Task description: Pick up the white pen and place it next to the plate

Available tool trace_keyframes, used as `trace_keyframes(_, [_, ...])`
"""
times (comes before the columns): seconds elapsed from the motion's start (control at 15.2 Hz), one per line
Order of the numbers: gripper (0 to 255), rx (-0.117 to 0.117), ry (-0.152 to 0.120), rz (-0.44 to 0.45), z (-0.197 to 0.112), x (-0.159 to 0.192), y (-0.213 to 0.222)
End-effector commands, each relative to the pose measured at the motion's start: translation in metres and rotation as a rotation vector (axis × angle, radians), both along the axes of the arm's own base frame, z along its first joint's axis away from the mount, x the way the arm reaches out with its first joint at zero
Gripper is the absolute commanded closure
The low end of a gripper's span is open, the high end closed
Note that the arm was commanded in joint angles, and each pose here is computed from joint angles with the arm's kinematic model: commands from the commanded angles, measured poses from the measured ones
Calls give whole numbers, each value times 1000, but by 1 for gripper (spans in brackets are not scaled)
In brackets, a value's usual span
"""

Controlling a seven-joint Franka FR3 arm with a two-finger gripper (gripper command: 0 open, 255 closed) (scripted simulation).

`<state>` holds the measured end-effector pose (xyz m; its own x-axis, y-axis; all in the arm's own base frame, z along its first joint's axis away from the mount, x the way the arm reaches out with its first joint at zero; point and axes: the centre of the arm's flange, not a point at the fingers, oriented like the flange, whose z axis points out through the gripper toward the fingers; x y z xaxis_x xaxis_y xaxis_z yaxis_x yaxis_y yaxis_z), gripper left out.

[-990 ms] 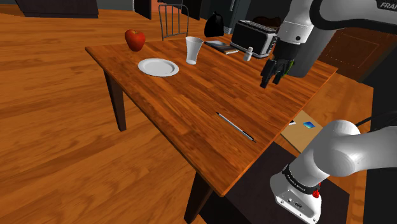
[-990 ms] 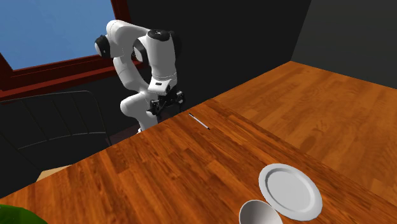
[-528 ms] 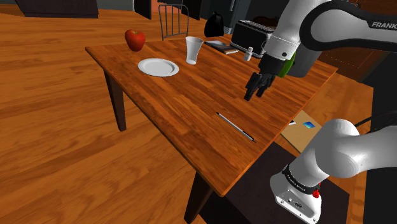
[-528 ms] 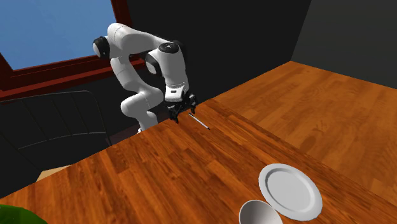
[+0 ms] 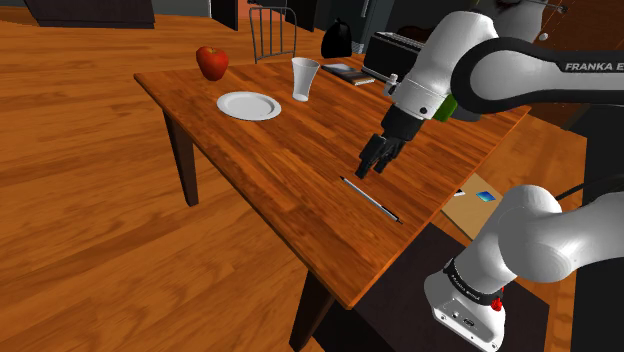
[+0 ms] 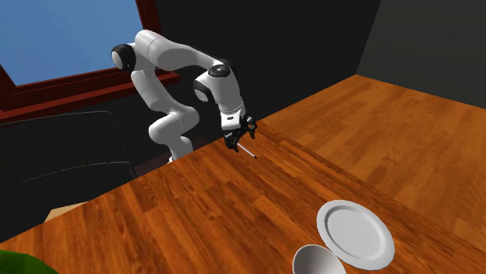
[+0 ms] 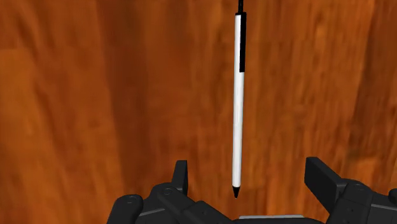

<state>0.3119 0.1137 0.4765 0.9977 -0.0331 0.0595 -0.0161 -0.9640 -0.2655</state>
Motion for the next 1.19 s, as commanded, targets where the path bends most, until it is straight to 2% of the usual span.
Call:
trace_keyframes(0.0, [0,4,-3,1,-10,1,3])
trace_keyframes(0.33, [0,4,-3,1,-33,2,10])
trace_keyframes(0.79, [0,4,-3,1,-33,2,10])
trace_keyframes(0.86, [255,4,-3,1,-33,2,10])
trace_keyframes(1.12, [255,4,-3,1,-33,2,10])
